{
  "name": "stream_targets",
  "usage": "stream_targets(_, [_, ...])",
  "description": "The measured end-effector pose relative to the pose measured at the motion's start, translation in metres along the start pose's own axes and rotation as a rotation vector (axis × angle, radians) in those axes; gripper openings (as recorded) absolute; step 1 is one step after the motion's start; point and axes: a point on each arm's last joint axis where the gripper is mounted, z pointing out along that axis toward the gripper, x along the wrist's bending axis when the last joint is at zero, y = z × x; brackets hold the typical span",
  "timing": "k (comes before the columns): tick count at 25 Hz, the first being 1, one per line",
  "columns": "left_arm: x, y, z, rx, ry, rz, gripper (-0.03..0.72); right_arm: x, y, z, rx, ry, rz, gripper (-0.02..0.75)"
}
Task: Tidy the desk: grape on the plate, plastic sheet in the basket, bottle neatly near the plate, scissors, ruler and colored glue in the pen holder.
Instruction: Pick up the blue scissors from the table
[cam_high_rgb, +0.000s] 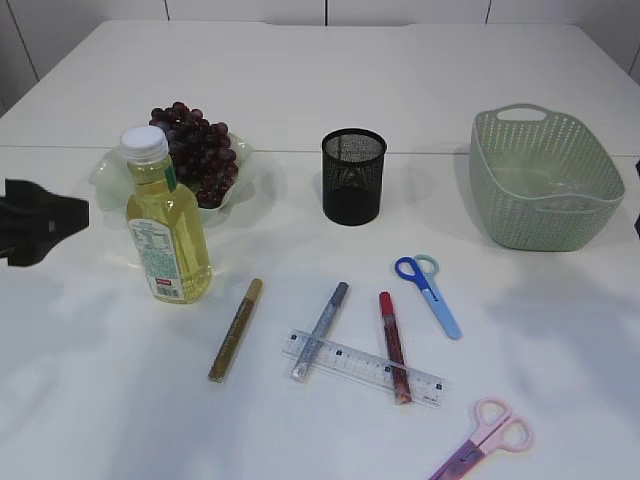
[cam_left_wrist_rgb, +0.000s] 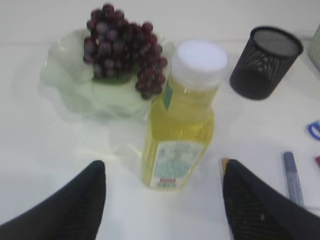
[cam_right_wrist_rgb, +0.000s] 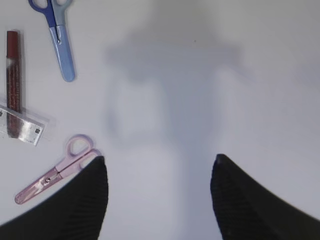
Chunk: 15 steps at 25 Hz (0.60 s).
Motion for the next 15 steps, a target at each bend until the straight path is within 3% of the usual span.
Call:
stream_targets(4, [0.000, -0.014, -0.008, 0.225, 0.029, -0.100, 0.531, 0.001, 0.004, 0.000, -0.048, 0.010, 0.003, 0.505])
stream_targets(7, [-0.003, -0.016, -0.016, 0.410, 0.041, -0.128, 0.531, 0.003, 0.005, 0.000, -0.055, 0.031, 0.014, 0.505])
stream_targets(10, [-0.006, -0.008, -0.024, 0.510, 0.043, -0.115, 0.531, 0.007, 0.005, 0.000, -0.055, 0.074, 0.036, 0.505])
stream_targets(15, [-0.010, 0.009, -0.032, 0.555, 0.044, -0.088, 0.530, 0.018, 0.016, -0.003, -0.068, 0.115, 0.015, 0.505])
